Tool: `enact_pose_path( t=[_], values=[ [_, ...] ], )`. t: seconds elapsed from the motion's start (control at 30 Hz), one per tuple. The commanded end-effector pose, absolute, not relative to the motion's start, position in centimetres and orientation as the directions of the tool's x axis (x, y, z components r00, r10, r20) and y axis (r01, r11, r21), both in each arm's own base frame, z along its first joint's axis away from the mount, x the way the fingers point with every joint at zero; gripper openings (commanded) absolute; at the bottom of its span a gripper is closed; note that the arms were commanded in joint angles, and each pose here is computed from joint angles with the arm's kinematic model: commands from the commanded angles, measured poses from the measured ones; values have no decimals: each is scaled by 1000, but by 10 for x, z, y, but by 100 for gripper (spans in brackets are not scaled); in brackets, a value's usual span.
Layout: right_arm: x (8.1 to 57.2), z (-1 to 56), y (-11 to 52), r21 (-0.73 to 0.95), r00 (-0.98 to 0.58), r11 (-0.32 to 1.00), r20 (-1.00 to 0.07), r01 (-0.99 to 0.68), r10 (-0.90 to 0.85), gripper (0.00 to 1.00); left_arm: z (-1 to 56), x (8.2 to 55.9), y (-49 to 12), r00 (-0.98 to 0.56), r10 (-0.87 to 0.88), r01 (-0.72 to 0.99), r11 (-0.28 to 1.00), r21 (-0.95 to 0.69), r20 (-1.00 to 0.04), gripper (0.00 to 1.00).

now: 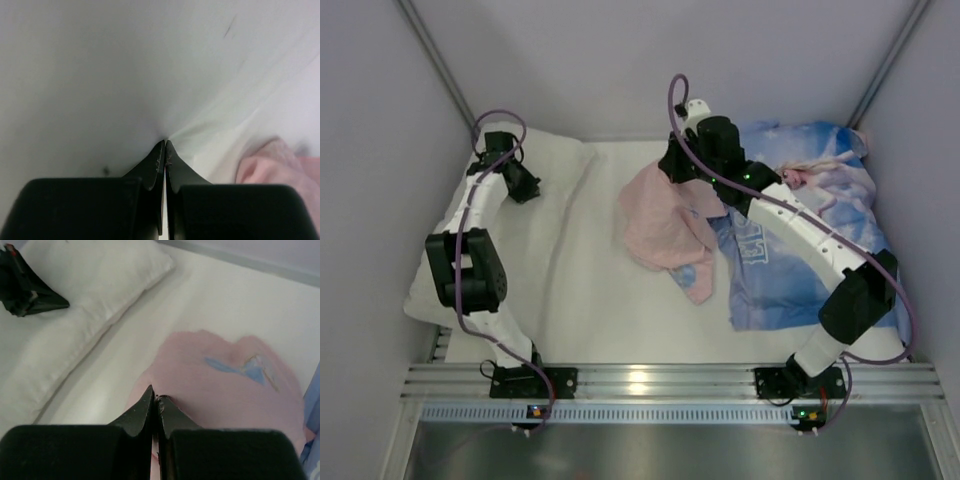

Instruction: Remove the pillowcase from the pillow

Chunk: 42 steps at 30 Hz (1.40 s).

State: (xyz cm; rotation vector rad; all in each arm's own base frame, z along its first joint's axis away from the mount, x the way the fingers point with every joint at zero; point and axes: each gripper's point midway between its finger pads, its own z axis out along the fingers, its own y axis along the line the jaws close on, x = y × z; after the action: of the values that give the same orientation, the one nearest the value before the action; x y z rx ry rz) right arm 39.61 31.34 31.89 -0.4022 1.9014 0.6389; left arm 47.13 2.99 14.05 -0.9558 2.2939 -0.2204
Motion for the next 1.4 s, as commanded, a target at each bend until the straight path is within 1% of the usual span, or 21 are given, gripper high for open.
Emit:
enact_pose_path(
  t=[0.0,0.1,0.13,0.17,0.2,0.23,0.27,0.3,0.33,0.4,0.43,0.47,0.6,0.73,0.93,1.03,1.17,1.23,1.27,1.33,1.37],
  values=[
    [390,281,317,251,-464,803,-885,-540,-35,0,163,459,9,-507,-702,-526,712,-466,-500,0],
    [388,237,323,279,-546,802,-835,-529,-70,0,183,456,-21,-541,-648,-439,761,-477,-536,0],
    [388,218,328,287,-576,796,-812,-533,-93,3,188,453,-36,-561,-632,-401,773,-492,-535,0],
    [386,204,330,287,-596,792,-794,-538,-118,32,200,448,-56,-578,-602,-349,792,-500,-551,4],
    [383,185,334,299,-629,783,-763,-546,-147,59,203,443,-66,-589,-587,-326,802,-501,-556,15],
    [381,175,334,301,-646,783,-745,-545,-163,72,209,436,-88,-610,-552,-276,821,-500,-568,21],
    [376,164,330,299,-673,792,-717,-532,-182,79,214,431,-95,-607,-532,-255,834,-489,-590,29],
    [373,157,328,290,-683,802,-706,-522,-189,80,223,419,-103,-603,-520,-231,839,-493,-605,37],
    [374,159,320,269,-679,823,-712,-500,-180,82,226,412,-111,-605,-509,-211,844,-494,-612,50],
    [368,150,304,238,-688,855,-705,-460,-174,86,235,392,-130,-605,-482,-164,854,-493,-634,58],
    [371,164,290,196,-662,886,-735,-419,-151,88,238,383,-144,-614,-458,-132,863,-488,-642,60],
    [369,160,278,170,-667,906,-730,-387,-148,92,242,377,-149,-608,-454,-118,863,-491,-652,63],
    [375,160,232,73,-679,966,-725,-249,-120,92,259,350,-168,-602,-413,-30,867,-497,-684,66],
    [374,139,214,16,-710,983,-693,-185,-123,93,263,335,-176,-615,-399,13,857,-514,-681,69],
    [377,71,199,-48,-804,994,-585,-102,-110,88,249,319,-190,-657,-363,44,857,-514,-661,69],
    [383,44,215,-41,-835,991,-534,-130,-132,85,240,311,-198,-677,-341,56,860,-508,-652,69],
    [401,49,251,-21,-804,982,-571,-188,-166,84,237,300,-204,-684,-316,82,862,-500,-657,69],
    [403,52,283,52,-791,965,-586,-256,-178,85,237,296,-206,-686,-310,91,861,-500,-658,69],
    [411,66,302,103,-773,953,-612,-286,-166,85,238,294,-205,-684,-311,93,860,-502,-660,69],
    [407,68,344,237,-784,896,-597,-376,-171,84,238,291,-205,-685,-311,96,858,-504,-659,69],
    [415,89,366,291,-766,865,-625,-408,-151,85,240,289,-203,-682,-315,94,858,-506,-660,69]
  ],
)
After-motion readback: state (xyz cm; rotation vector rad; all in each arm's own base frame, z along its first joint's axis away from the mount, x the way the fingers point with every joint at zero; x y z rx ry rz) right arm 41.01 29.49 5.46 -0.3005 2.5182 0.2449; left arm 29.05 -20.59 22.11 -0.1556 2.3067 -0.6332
